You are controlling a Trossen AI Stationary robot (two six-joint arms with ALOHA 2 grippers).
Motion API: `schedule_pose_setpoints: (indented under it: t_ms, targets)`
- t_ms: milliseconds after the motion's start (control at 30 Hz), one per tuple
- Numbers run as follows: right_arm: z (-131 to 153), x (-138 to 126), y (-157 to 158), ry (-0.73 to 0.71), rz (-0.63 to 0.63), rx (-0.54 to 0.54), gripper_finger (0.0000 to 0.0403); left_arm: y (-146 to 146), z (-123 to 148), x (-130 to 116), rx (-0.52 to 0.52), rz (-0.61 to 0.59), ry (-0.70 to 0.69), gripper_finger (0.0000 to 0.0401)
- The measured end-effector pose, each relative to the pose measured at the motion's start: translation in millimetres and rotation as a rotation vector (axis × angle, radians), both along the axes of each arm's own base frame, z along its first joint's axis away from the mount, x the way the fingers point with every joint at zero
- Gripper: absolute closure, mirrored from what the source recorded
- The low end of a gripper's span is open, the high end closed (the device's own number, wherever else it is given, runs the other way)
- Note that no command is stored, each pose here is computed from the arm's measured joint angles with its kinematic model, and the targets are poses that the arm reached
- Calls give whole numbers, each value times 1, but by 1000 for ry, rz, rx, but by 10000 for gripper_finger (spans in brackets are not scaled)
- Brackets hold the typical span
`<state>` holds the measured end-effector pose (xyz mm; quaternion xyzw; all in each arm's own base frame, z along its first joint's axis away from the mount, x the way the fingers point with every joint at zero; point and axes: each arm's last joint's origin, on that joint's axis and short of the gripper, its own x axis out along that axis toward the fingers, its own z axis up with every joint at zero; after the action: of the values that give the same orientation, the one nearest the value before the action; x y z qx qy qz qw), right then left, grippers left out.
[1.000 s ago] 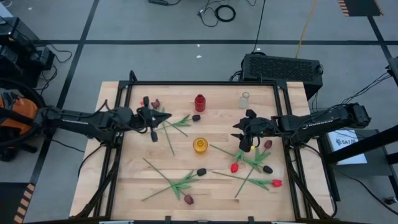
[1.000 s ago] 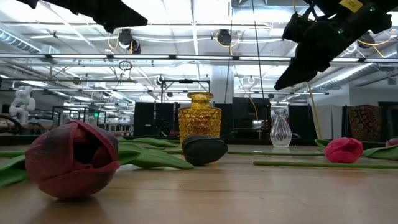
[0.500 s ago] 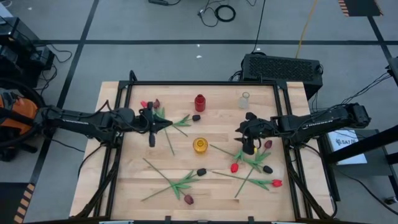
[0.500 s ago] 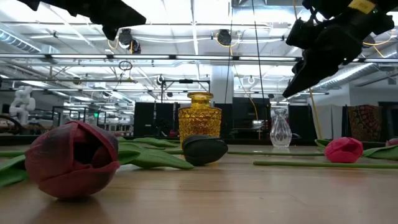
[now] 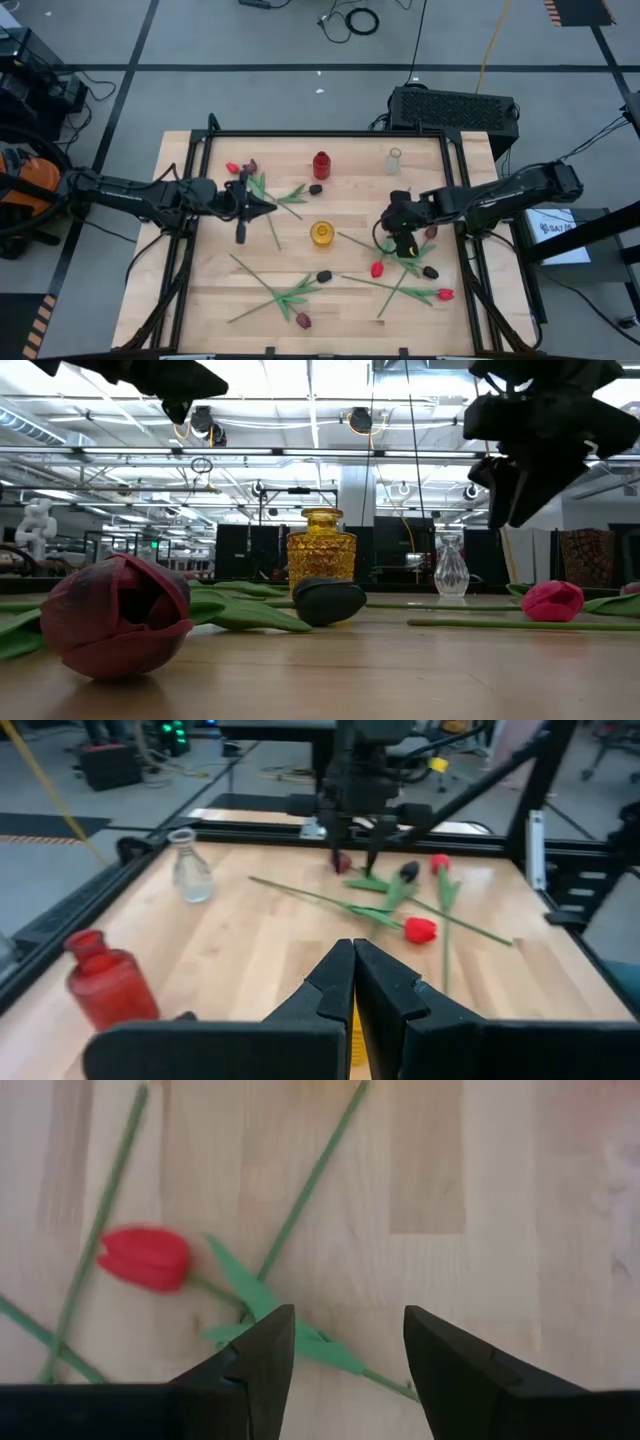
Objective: Sort flowers into vase by color
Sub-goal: Put the middle right red flower into the transparent vase
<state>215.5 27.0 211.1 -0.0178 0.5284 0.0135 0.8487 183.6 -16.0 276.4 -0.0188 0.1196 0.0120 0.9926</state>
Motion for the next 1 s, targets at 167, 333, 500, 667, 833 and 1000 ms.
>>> schedule_pose_setpoints:
  t_ms: [167,333,500,667,833,1000]
  targets:
    - [-10,5,5,77,31,-15,222,-3,0,0,0,-20,2,385]
    - [-23,6,8,175,47,-35,222,-4,-1,-1,0,-23,6,385]
    - [-36,11,7,239,33,-42,222,-4,-1,-1,2,-24,6,385]
    - [-51,16,2,310,71,-66,222,-4,-2,-1,2,-23,25,385]
    - [-58,19,0,341,123,-92,222,-4,-6,-2,1,-23,60,385]
    - [-58,19,-2,337,182,-179,223,-4,-6,-2,2,-23,69,385]
